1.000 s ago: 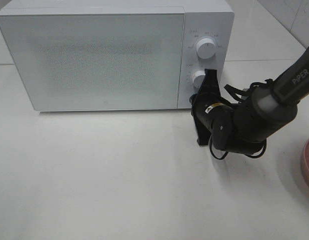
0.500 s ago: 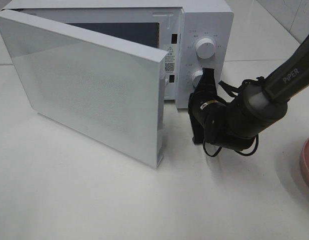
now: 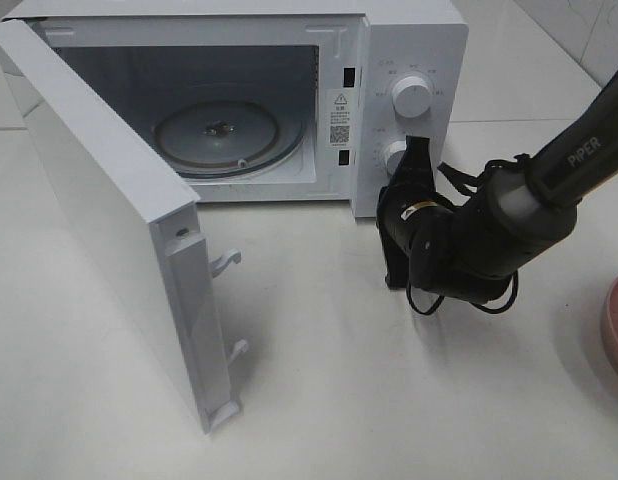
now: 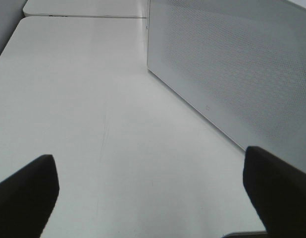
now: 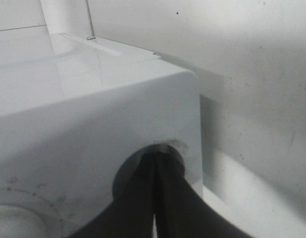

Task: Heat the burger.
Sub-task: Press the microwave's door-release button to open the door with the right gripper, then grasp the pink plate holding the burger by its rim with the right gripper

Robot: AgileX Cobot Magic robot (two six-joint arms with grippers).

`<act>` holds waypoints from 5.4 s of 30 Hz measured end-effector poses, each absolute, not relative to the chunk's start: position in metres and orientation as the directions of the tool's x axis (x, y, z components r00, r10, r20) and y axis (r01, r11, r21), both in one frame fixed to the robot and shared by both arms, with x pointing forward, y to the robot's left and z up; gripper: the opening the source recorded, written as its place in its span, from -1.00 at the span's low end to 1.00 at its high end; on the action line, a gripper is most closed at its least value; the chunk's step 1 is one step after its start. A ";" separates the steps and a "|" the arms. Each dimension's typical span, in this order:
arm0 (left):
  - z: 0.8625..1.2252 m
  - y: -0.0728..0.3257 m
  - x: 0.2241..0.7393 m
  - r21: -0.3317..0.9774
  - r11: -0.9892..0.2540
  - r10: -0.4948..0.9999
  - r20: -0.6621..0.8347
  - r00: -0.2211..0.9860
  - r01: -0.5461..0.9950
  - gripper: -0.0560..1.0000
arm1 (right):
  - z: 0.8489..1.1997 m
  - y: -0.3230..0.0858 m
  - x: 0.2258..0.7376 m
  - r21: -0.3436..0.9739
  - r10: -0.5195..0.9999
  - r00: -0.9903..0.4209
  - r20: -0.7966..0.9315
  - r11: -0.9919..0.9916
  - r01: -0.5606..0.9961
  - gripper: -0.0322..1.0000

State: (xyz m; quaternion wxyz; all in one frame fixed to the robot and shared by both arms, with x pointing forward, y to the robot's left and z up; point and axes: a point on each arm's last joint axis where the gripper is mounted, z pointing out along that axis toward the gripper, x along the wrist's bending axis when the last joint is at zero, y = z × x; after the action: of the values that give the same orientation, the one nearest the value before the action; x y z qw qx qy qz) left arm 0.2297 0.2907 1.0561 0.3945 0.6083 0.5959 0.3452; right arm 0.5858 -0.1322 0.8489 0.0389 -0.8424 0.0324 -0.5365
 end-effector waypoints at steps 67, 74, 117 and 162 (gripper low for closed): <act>1.056 0.291 0.230 0.892 0.022 0.997 -0.050 0.051 0.452 0.86 | 0.959 -0.185 0.429 0.359 0.959 -0.219 0.181 0.143 0.922 -0.83; 1.056 0.291 0.230 0.892 0.022 0.997 -0.050 0.051 0.452 0.86 | 0.968 -0.207 0.422 0.301 0.963 -0.247 0.111 0.204 0.932 -0.79; 1.056 0.291 0.230 0.892 0.022 0.997 -0.050 0.051 0.452 0.86 | 0.935 -0.288 0.472 0.086 0.964 -0.212 -0.163 0.228 0.970 0.89; 1.056 0.291 0.230 0.892 0.022 0.997 -0.050 0.051 0.452 0.86 | 0.898 -0.300 0.482 -0.023 0.972 -0.101 -0.214 0.098 0.995 -0.71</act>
State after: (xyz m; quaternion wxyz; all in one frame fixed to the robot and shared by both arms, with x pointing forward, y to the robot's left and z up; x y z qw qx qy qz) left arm 0.2297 0.2907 1.0562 0.3948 0.6081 0.5957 0.3456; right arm 0.4824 -0.3004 0.8985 -0.0721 -0.6665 -0.7376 0.0807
